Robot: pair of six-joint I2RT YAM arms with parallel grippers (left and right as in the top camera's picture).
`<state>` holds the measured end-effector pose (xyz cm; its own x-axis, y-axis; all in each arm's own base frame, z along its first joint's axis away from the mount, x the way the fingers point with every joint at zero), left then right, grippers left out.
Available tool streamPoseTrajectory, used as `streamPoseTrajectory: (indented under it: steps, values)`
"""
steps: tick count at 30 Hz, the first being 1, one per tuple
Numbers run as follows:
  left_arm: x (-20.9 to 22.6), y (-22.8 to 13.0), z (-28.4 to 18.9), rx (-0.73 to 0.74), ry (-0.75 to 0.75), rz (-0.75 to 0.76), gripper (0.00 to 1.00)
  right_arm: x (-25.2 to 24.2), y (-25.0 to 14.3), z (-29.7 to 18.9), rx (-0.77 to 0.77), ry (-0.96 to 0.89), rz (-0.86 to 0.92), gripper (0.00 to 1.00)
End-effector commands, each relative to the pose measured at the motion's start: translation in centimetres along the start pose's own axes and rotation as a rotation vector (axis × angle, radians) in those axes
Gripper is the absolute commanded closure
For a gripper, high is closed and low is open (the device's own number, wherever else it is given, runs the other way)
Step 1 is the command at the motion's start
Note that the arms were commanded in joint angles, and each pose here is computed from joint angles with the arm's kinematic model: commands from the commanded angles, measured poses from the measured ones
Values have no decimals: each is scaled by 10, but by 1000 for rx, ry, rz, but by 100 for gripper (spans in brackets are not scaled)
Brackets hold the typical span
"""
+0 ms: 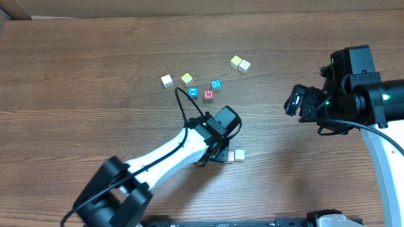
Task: Flip 3 blocks
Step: 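Place the white L block in line and open the left gripper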
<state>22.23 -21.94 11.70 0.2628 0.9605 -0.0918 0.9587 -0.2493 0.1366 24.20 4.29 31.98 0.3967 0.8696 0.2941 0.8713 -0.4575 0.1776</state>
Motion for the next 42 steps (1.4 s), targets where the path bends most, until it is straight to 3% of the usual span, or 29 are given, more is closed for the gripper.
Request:
streamPoseTrajectory:
  steps: [1,7,9,10,13,14,15,16,25,34,42]
  values:
    - [6,20,-51,-177,-13,-8,49,0,0,2,7,2,-6,0]
    - [33,14,-87,-228,54,8,31,1,1,2,-3,8,-8,0]
    - [44,8,-84,-171,87,5,28,2,3,2,-13,14,-10,2]
    - [50,5,-82,-142,104,-3,31,3,4,2,-19,18,-11,7]
    - [67,-6,-70,-63,141,-39,45,3,5,2,-24,17,-19,40]
    - [72,-10,-65,-46,149,-48,47,3,5,2,-28,22,-42,70]
    - [76,-14,-58,-28,153,-56,48,3,5,2,-28,21,-45,86]
    - [79,-18,-51,-16,149,-57,49,3,5,2,-24,18,-44,96]
    - [74,-34,-6,-13,-4,31,72,-11,-8,34,80,-41,-26,96]
    - [73,-29,-2,-60,-14,86,78,-28,-37,108,253,23,-38,96]
    - [71,-24,12,-45,-24,92,89,-41,-57,134,327,9,-38,96]
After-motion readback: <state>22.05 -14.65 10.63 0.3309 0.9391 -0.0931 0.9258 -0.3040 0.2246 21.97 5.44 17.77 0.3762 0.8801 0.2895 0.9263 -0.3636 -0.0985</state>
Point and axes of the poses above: each gripper's point midway between its finger pads, its own z axis out along the fingers, its own x axis along the line the jaws close on, y = z × x, the point moved 8 cm from there along -z, back along the fingers, and after that the axes turned 9 degrees about z, right-handed, at the moved point
